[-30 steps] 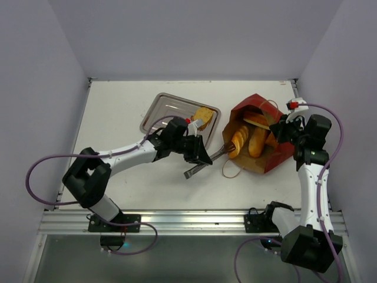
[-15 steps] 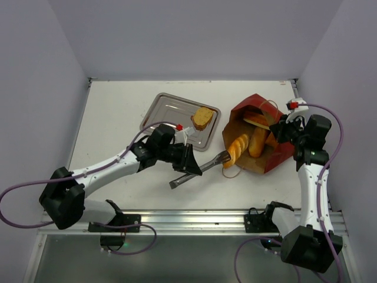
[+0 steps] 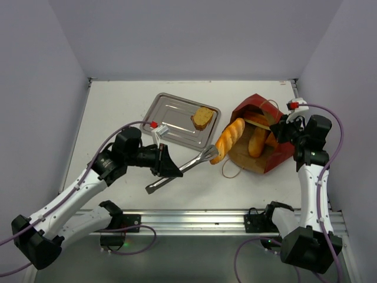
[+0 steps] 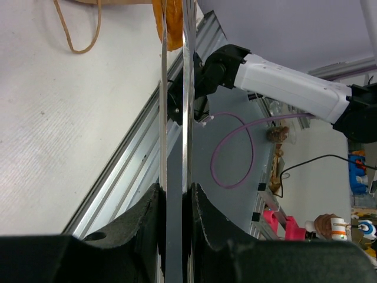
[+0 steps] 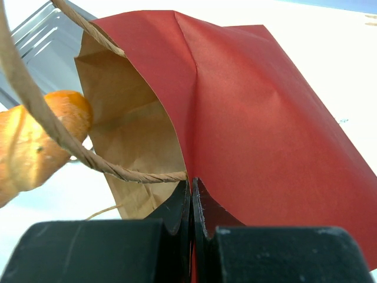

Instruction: Take the fake bread out of the paper bag

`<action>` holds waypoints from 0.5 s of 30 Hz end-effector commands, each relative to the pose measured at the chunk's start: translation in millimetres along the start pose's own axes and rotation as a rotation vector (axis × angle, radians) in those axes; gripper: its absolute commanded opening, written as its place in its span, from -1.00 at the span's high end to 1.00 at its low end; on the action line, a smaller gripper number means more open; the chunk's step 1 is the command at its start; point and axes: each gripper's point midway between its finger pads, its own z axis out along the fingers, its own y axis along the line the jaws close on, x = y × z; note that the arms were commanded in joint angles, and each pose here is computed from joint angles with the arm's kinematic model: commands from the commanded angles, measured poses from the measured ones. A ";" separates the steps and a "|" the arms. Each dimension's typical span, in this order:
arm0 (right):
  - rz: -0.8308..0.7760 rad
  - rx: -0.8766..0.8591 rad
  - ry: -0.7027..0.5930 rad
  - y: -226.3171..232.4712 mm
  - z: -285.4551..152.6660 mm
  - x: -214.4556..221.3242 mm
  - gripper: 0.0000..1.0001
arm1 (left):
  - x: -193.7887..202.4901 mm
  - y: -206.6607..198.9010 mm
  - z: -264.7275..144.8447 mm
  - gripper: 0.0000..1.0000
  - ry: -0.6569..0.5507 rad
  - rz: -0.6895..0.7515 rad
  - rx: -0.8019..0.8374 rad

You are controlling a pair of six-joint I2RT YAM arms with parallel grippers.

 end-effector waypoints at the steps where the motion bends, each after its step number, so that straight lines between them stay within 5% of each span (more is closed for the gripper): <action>1: -0.014 -0.002 -0.036 2.2 -2.8 -7.9 1.00 | 7.4 -23.1 -19.0 1.00 0.026 0.054 0.057; 15: -0.024 -0.003 -0.042 2.8 -3.6 -9.9 1.00 | -34.1 -29.4 -38.3 1.00 -0.132 0.108 -0.017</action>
